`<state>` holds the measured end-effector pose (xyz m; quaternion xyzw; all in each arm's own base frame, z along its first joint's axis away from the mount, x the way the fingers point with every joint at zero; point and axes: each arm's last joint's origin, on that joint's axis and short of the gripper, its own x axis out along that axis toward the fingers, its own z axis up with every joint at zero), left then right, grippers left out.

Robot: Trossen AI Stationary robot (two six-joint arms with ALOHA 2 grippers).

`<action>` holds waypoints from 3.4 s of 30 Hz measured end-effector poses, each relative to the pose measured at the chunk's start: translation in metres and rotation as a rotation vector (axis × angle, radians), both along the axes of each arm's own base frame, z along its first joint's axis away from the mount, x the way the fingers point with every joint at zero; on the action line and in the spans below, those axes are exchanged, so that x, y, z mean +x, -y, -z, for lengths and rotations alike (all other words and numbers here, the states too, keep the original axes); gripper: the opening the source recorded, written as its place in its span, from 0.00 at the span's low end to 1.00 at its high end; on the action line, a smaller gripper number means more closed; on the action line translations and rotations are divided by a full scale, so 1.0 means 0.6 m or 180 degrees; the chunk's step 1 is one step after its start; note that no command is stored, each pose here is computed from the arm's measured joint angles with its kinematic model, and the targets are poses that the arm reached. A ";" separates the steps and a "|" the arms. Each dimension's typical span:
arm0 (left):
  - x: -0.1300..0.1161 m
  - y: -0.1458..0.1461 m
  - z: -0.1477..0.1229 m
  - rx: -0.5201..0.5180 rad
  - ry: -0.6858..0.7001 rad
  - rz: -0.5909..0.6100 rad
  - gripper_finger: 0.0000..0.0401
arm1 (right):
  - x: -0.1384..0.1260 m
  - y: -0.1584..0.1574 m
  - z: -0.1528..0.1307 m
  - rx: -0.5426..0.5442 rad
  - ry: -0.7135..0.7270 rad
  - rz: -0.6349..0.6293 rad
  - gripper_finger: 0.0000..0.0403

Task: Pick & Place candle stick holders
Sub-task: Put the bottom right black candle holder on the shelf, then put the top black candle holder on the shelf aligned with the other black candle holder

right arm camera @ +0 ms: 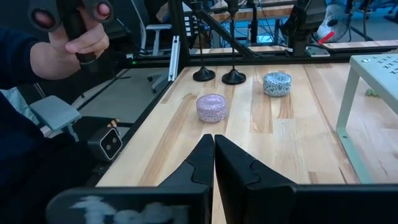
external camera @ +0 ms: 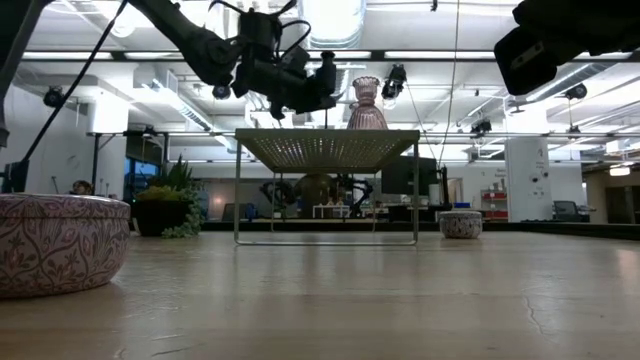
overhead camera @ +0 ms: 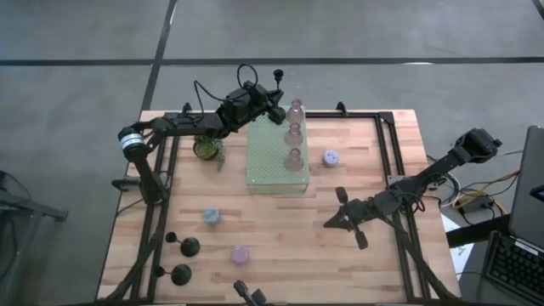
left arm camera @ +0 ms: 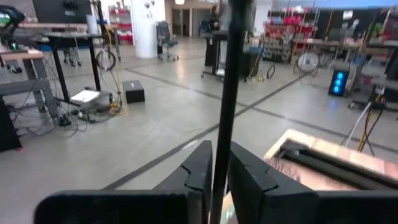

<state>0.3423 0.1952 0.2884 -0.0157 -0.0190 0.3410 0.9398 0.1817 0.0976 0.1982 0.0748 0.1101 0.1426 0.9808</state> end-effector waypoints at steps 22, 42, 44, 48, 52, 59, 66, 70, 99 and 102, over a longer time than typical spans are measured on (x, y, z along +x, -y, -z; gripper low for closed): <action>-0.035 0.039 -0.049 -0.0043 -0.0333 0.0159 0.38 | 0.000 0.000 0.000 0.0023 0.0001 0.0002 0.02; -0.096 0.179 -0.112 -0.0235 -0.0894 0.0850 0.38 | 0.000 0.001 -0.001 -0.0003 0.0015 0.0085 0.02; -0.114 0.197 -0.120 -0.0270 -0.1002 0.0935 0.38 | 0.000 0.001 0.000 0.0002 0.0011 0.0085 0.02; -0.153 0.232 -0.132 -0.0353 -0.1209 0.1103 0.38 | 0.000 0.001 0.000 0.0000 0.0013 0.0085 0.02; -0.190 0.260 -0.145 -0.0399 -0.1279 0.1255 0.38 | 0.000 0.001 -0.001 -0.0019 0.0021 0.0083 0.02; -0.246 0.294 -0.157 -0.0445 -0.1423 0.1489 0.38 | 0.000 0.001 -0.001 -0.0002 0.0021 0.0098 0.02; -0.281 0.312 -0.156 -0.0660 -0.1540 0.1608 0.38 | 0.001 0.002 -0.001 0.0005 0.0024 0.0173 0.02; -0.284 0.324 -0.153 -0.0678 -0.1616 0.1723 0.38 | 0.001 0.002 -0.004 0.0042 0.0074 0.0173 0.02; -0.333 0.414 -0.117 -0.1149 -0.2328 0.1939 0.38 | 0.001 0.002 -0.004 0.0247 0.0002 0.0213 0.02; -0.337 0.425 -0.118 -0.1116 -0.2272 0.1924 0.38 | 0.001 0.002 -0.004 0.0122 0.0038 0.0189 0.02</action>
